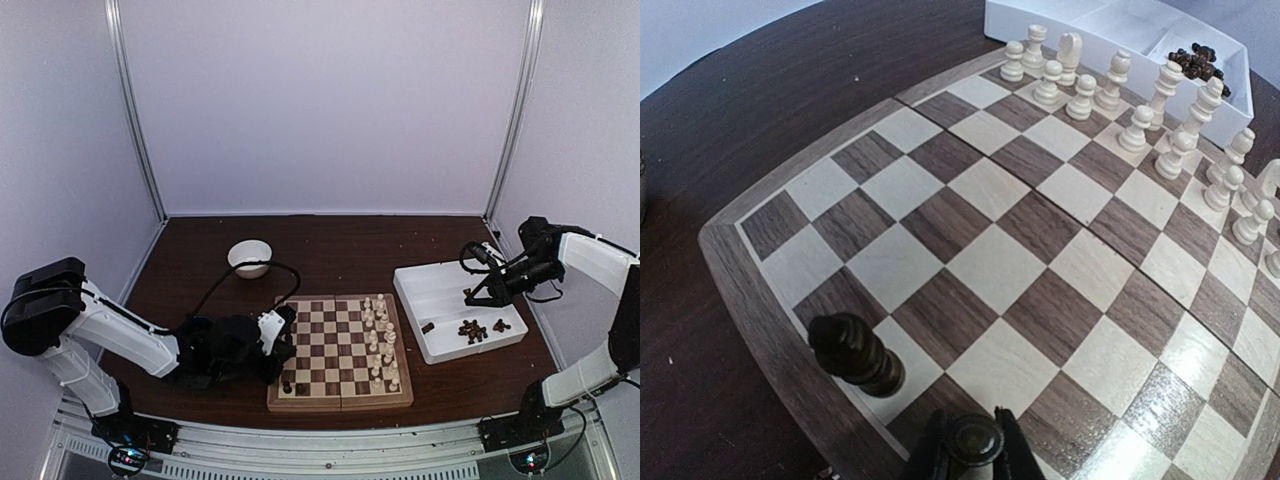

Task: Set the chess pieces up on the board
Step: Place the king at d8.

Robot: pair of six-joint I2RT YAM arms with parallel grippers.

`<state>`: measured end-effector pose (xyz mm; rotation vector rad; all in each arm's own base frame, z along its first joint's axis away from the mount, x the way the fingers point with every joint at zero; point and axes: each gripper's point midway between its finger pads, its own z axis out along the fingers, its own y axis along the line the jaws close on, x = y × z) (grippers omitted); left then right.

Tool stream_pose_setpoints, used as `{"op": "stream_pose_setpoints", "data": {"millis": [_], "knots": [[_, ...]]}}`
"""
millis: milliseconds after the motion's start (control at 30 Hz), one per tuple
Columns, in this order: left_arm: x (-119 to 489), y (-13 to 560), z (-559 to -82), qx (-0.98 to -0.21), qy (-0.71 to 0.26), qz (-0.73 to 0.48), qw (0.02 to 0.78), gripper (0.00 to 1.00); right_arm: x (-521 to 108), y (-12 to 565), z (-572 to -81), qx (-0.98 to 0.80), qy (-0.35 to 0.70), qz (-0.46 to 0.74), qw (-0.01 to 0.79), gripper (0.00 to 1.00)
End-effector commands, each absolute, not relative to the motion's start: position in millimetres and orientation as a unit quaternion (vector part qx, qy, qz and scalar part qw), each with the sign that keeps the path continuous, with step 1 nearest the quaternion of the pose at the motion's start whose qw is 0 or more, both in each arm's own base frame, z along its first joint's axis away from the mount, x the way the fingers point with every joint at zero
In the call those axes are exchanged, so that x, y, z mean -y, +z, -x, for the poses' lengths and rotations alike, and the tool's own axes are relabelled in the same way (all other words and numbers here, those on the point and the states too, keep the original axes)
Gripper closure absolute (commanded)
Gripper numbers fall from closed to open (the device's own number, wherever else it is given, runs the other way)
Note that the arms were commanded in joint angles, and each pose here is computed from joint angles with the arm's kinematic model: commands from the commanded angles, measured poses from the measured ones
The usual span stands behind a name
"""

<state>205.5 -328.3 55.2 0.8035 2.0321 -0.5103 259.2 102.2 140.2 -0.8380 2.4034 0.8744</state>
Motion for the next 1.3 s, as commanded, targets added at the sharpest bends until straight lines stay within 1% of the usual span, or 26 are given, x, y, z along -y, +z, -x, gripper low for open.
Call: {"op": "stream_pose_setpoints", "data": {"millis": [0, 800, 1267], "knots": [[334.6, 58.6, -210.9, -0.813, -0.209, -0.322, 0.437, 0.93, -101.7, 135.2, -256.5, -0.872, 0.317, 0.304, 0.217, 0.91], [322.2, 57.9, -213.2, -0.824, -0.198, -0.300, 0.439, 0.93, -101.8, 134.3, -256.0, -0.872, 0.317, 0.305, 0.216, 0.91], [322.2, 58.3, -212.0, -0.823, -0.201, -0.300, 0.438, 0.92, -102.3, 134.0, -256.4, -0.872, 0.319, 0.304, 0.215, 0.91]]}}
